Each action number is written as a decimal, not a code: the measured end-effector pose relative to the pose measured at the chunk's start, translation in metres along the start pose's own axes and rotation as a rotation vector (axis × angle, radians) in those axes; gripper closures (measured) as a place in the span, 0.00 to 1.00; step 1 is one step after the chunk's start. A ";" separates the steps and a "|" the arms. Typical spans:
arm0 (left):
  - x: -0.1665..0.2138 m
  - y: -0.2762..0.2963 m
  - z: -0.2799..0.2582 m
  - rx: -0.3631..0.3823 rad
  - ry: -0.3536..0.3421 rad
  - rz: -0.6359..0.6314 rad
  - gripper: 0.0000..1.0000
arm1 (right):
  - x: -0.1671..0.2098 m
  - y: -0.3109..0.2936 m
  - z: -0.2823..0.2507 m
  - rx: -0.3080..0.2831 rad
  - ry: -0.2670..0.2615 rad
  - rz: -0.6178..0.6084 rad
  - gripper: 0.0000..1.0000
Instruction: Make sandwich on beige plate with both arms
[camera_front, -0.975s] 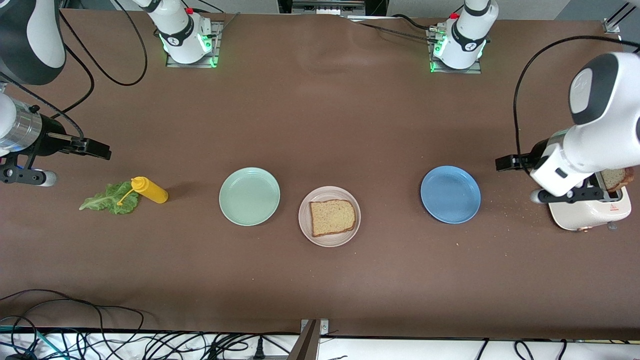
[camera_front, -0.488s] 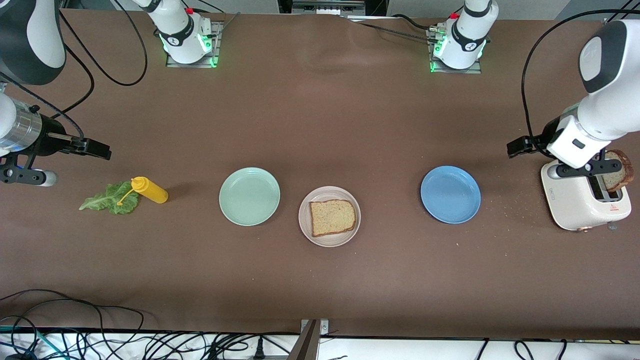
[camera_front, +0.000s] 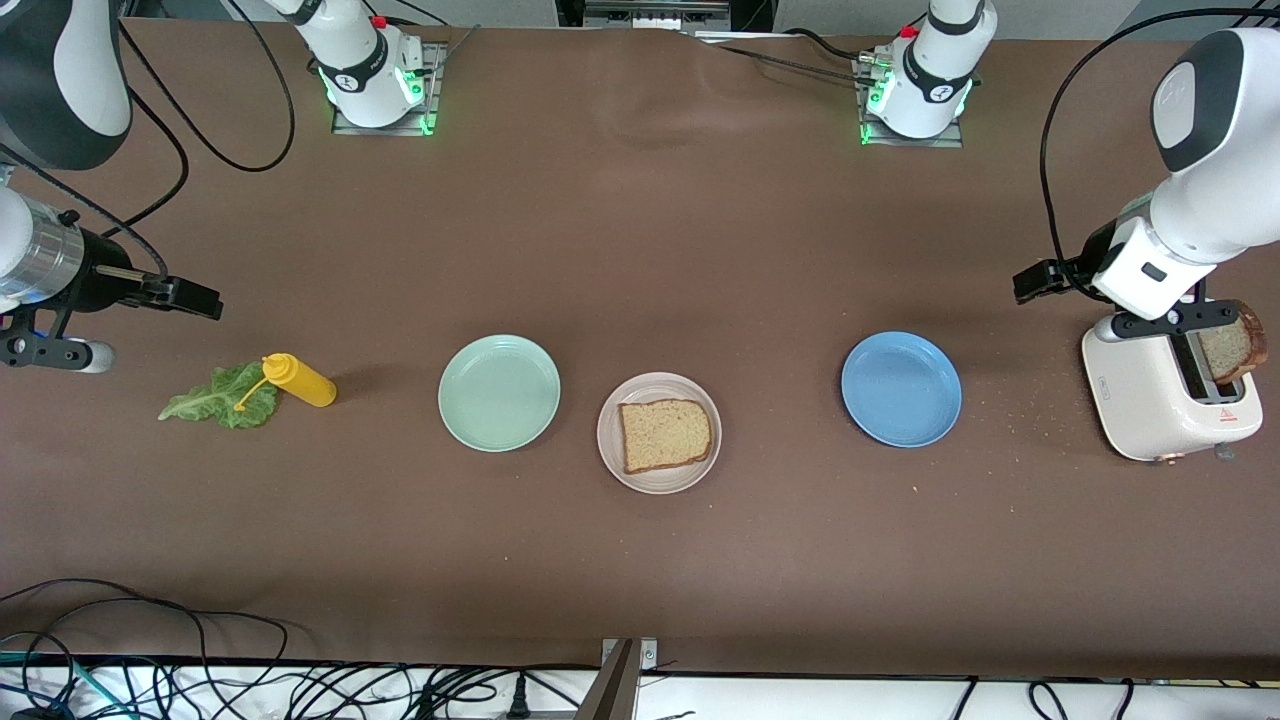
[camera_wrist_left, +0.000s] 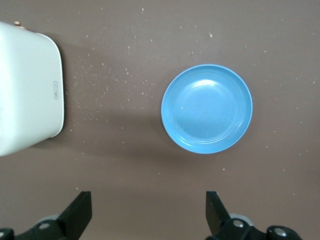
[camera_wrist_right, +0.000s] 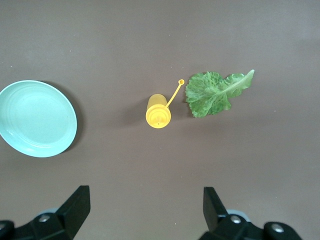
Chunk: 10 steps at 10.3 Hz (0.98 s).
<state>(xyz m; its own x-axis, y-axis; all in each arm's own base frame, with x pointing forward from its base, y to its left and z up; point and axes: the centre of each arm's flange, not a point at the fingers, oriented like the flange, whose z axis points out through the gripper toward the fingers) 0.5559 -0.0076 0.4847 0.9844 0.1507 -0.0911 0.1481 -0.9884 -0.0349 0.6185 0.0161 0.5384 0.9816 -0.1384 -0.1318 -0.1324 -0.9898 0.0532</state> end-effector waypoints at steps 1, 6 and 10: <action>-0.002 0.001 -0.011 -0.005 0.033 0.002 0.00 | 0.000 0.000 0.000 0.000 0.000 0.000 0.00; -0.025 -0.001 -0.054 -0.001 0.032 0.051 0.00 | 0.000 0.000 0.000 0.000 0.000 0.000 0.00; -0.030 -0.029 -0.093 -0.047 -0.001 0.132 0.00 | 0.000 0.000 0.000 0.000 0.000 0.000 0.00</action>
<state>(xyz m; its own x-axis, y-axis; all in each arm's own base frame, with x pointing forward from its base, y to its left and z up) 0.5305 0.0145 0.5815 0.9955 0.0196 -0.0927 0.0219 -0.9995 0.0244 0.6184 0.0161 0.5384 0.9816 -0.1383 -0.1321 -0.1323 -0.9898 0.0532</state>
